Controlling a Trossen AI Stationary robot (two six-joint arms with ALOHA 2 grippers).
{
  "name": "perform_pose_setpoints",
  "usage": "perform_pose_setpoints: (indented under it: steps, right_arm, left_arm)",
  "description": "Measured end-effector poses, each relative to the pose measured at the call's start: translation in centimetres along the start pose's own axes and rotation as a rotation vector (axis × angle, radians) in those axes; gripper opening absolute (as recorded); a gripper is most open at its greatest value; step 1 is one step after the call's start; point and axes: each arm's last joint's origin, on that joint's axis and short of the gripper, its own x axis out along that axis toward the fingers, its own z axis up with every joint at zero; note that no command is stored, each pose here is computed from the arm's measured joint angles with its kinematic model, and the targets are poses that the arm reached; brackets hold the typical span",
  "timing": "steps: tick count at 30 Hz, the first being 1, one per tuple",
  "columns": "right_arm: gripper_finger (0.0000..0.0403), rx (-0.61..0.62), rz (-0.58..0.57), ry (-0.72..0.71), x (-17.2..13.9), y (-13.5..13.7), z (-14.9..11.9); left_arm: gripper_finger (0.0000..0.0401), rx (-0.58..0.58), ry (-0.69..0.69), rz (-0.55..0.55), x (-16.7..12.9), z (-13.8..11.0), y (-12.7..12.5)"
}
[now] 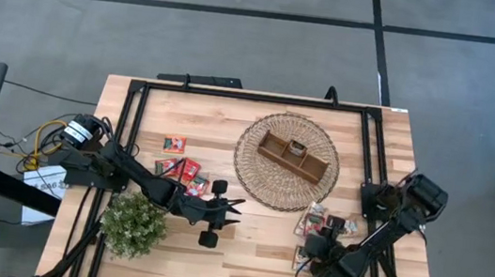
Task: Pick & Place Tea
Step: Put the red tea bag into the left section of the wooden organizer
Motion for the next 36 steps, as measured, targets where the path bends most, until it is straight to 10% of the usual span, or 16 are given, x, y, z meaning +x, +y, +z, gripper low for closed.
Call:
perform_pose_setpoints:
  steps: [7, 23, 36]
  right_arm:
    - [0.0011, -0.003, -0.008, 0.027, 0.2, -0.3, 0.3]
    - [0.0001, -0.039, -0.104, -0.311, -5.5, -0.1, 5.8]
    - [0.0000, -0.534, -0.569, -0.456, -1.5, 2.7, 11.3]
  left_arm:
    - [0.0091, 0.000, 0.000, -0.015, 0.0, 0.0, 0.0]
    - [0.0096, -0.186, -0.034, 0.022, 0.7, 0.4, 1.8]
    - [0.0159, -0.548, -0.036, -0.188, 2.4, 0.3, 9.6]
